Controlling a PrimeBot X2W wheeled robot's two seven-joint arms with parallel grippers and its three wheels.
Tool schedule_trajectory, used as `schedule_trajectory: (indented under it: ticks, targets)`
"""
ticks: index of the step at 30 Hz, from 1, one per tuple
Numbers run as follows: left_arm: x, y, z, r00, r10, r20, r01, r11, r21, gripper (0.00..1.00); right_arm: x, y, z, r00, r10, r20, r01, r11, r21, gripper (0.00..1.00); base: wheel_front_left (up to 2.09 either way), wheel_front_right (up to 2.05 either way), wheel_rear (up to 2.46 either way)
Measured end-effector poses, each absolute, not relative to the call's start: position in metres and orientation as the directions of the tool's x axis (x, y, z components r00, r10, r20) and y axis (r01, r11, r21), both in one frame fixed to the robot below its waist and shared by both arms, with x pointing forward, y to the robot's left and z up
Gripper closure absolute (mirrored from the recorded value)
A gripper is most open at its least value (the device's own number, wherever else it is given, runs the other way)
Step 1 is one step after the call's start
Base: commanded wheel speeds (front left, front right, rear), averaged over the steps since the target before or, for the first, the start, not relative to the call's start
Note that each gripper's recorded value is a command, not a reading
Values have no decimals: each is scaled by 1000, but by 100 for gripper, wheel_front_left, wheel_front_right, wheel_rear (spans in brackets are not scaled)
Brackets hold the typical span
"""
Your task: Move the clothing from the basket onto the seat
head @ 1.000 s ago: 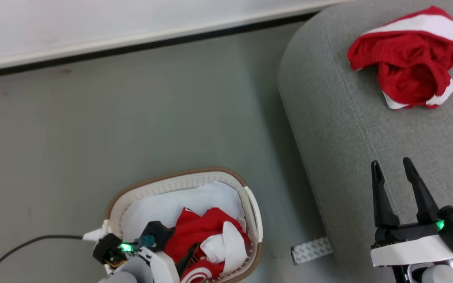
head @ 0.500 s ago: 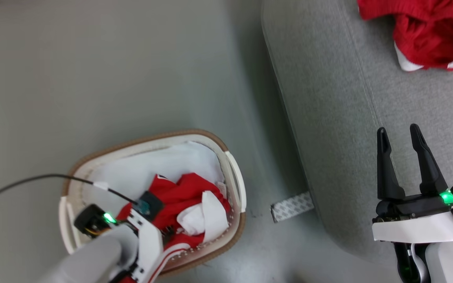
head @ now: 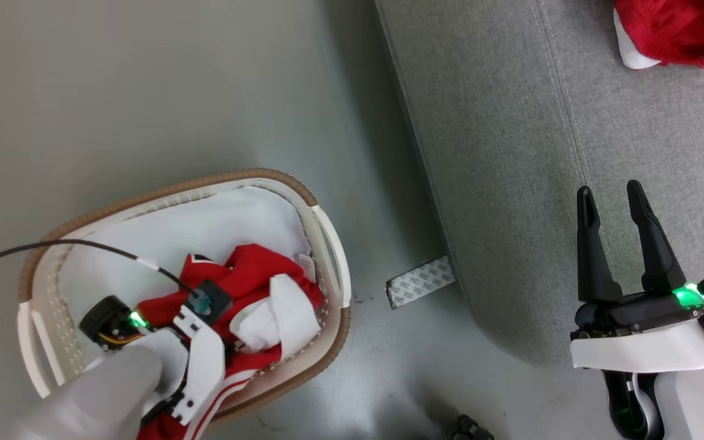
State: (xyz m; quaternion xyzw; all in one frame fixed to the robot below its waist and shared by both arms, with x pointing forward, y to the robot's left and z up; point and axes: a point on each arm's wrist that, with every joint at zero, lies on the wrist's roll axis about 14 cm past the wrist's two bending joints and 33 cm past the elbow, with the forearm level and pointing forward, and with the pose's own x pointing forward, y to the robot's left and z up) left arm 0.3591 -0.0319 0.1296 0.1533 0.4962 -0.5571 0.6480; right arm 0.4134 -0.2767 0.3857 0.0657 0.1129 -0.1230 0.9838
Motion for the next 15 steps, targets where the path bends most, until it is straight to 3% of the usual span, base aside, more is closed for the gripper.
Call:
schedule_trajectory:
  ticks: [4, 5, 6, 8, 15]
  targets:
    - [350, -22, 116, -153, -509, -847, 886, 308, -345, 0, 413, -277, 381, 941, -228, -252, 259, 961, 99, 0, 0, 0, 0]
    - [349, -21, 114, -158, -506, -848, 886, 306, -348, 33, 413, -277, 380, 940, -227, -254, 259, 961, 101, 0, 0, 0, 0]
    - [348, -21, 113, -161, -504, -849, 887, 303, -349, 58, 413, -276, 379, 940, -226, -256, 259, 961, 100, 0, 0, 0, 0]
    - [347, -22, 111, -162, -508, -846, 890, 296, -348, 100, 413, -277, 378, 938, -228, -260, 260, 961, 97, 0, 0, 0, 0]
    - [352, -23, 113, -135, -530, -838, 894, 299, -333, 100, 415, -279, 381, 940, -231, -249, 262, 960, 96, 0, 0, 0, 0]
